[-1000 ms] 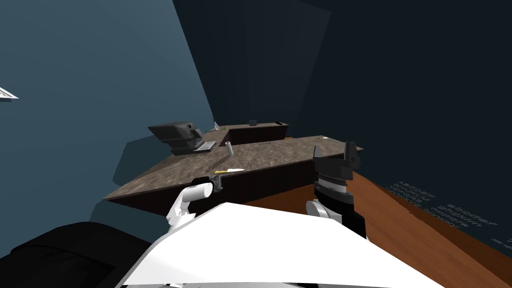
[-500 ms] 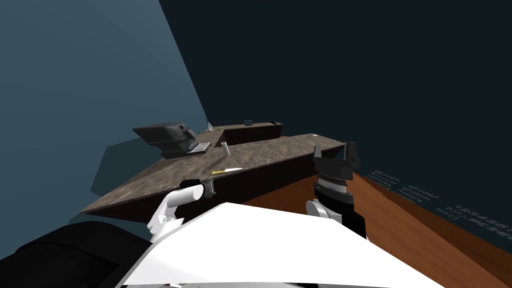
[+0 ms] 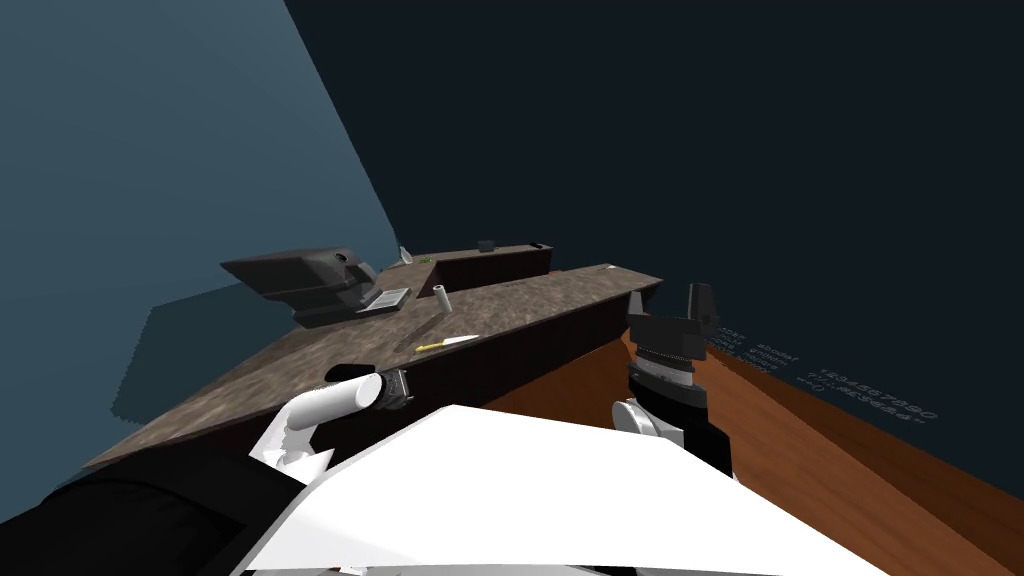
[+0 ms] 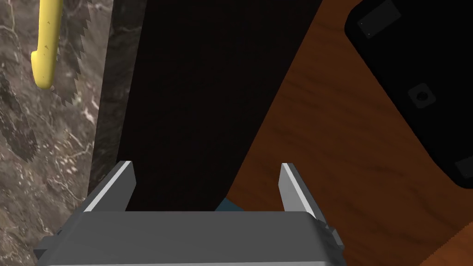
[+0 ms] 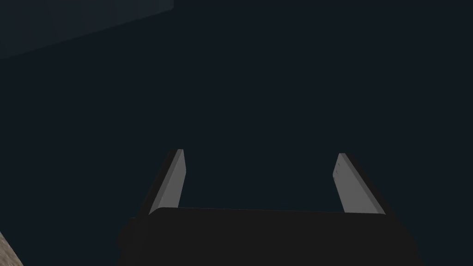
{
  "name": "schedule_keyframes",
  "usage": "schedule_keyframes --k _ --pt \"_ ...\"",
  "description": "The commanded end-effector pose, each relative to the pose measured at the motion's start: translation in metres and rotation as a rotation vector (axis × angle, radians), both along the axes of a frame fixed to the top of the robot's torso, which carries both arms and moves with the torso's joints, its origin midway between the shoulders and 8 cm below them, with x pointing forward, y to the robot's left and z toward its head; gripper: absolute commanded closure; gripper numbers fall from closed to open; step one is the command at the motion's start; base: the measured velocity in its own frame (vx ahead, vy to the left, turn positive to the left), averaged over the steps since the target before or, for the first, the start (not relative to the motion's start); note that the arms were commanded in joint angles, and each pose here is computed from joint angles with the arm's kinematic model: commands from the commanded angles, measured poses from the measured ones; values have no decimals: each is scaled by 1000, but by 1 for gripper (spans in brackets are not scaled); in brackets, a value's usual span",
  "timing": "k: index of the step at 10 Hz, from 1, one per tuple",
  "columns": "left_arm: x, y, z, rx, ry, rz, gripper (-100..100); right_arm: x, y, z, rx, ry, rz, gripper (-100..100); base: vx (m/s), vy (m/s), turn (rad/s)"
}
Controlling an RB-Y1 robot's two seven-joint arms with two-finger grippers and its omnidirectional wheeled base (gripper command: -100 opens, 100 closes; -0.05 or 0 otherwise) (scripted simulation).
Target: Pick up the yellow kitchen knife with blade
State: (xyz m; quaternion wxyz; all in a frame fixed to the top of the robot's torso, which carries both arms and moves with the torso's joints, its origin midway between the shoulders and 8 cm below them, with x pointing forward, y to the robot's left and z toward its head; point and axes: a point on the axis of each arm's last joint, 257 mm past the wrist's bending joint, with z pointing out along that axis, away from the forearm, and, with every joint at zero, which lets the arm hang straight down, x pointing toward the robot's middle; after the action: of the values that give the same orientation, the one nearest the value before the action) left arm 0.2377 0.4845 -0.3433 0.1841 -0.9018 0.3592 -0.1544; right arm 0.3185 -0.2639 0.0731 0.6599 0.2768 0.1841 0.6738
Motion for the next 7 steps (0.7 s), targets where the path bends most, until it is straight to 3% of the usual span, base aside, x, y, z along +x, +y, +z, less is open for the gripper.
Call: schedule_keyframes --k 1,2,7 --pt "-21 11 4 -25 26 74 -100 0 0 0 0 0 0 0 -33 11 -322" --pt "-21 11 4 -27 25 80 -100 0 0 0 0 0 0 0 -27 16 -90" --pt "-79 39 19 -92 81 290 -100 0 0 0 0 0 0 0 -10 21 -270"
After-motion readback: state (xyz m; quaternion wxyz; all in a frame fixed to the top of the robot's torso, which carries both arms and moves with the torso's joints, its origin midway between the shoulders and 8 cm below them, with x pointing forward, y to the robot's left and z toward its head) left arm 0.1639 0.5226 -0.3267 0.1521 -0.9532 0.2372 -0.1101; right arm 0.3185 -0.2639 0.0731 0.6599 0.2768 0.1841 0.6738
